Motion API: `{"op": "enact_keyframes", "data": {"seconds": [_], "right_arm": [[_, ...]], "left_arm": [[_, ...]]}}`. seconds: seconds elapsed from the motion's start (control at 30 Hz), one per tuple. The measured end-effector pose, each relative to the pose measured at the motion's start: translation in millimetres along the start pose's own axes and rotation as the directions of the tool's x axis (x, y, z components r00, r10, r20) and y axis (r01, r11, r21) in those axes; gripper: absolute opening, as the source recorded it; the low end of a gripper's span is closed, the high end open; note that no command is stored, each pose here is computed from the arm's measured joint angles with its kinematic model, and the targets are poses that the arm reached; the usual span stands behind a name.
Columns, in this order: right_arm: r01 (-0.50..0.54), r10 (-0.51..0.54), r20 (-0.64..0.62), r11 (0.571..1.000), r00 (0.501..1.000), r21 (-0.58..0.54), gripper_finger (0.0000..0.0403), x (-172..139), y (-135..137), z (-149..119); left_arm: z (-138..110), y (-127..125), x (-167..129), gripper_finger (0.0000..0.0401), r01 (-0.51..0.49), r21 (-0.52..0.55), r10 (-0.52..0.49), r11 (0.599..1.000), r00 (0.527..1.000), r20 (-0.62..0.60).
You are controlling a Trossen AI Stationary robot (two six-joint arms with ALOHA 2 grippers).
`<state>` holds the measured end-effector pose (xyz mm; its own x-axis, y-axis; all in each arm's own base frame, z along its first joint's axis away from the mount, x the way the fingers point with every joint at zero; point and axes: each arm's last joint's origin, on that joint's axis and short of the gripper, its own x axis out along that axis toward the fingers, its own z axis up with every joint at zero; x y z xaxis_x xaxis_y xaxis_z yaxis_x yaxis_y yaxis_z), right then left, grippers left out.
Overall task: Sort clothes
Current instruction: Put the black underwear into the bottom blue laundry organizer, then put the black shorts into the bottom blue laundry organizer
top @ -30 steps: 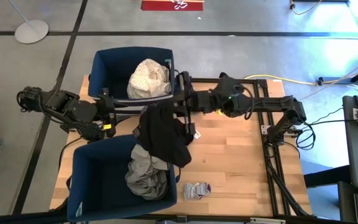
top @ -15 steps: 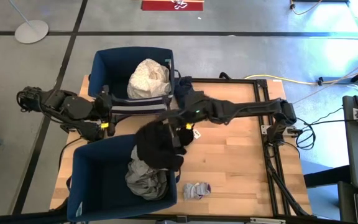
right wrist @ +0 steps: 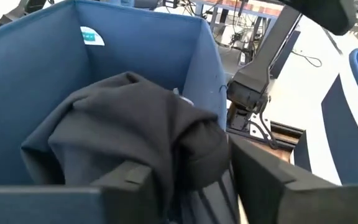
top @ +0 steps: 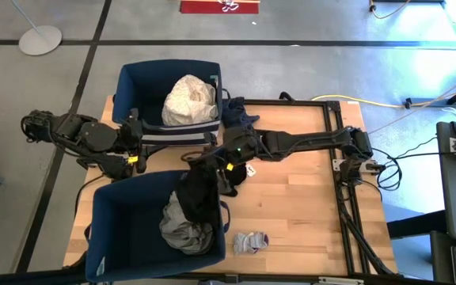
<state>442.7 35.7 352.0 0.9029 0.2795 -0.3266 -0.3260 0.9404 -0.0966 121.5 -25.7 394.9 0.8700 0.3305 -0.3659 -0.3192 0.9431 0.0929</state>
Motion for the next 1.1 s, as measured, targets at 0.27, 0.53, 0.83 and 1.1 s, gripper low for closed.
{"op": "enact_keyframes", "data": {"seconds": [0.27,0.53,0.83,1.1], "right_arm": [[0.036,-0.03,-0.211,0.999,0.977,0.024,0.0263,-33,1,25],[0.206,-0.162,-0.451,0.977,0.878,0.051,0.0275,-83,2,47],[0.292,-0.123,-0.694,0.947,0.71,0.131,0.0275,-98,12,22],[0.314,-0.141,-0.739,0.944,0.659,0.1,0.0275,-96,19,-32]], "left_arm": [[-1,0,0,0.0208,-0.001,-0.002,0.001,1.0,1.0,-0.005],[-1,0,0,0.0208,-0.002,0.004,0.002,1.0,1.0,-0.008],[-1,0,0,0.0208,-0.002,0.004,0.002,1.0,1.0,-0.009],[-2,0,1,0.0208,-0.006,-0.006,0.005,1.0,1.0,-0.025]]}}
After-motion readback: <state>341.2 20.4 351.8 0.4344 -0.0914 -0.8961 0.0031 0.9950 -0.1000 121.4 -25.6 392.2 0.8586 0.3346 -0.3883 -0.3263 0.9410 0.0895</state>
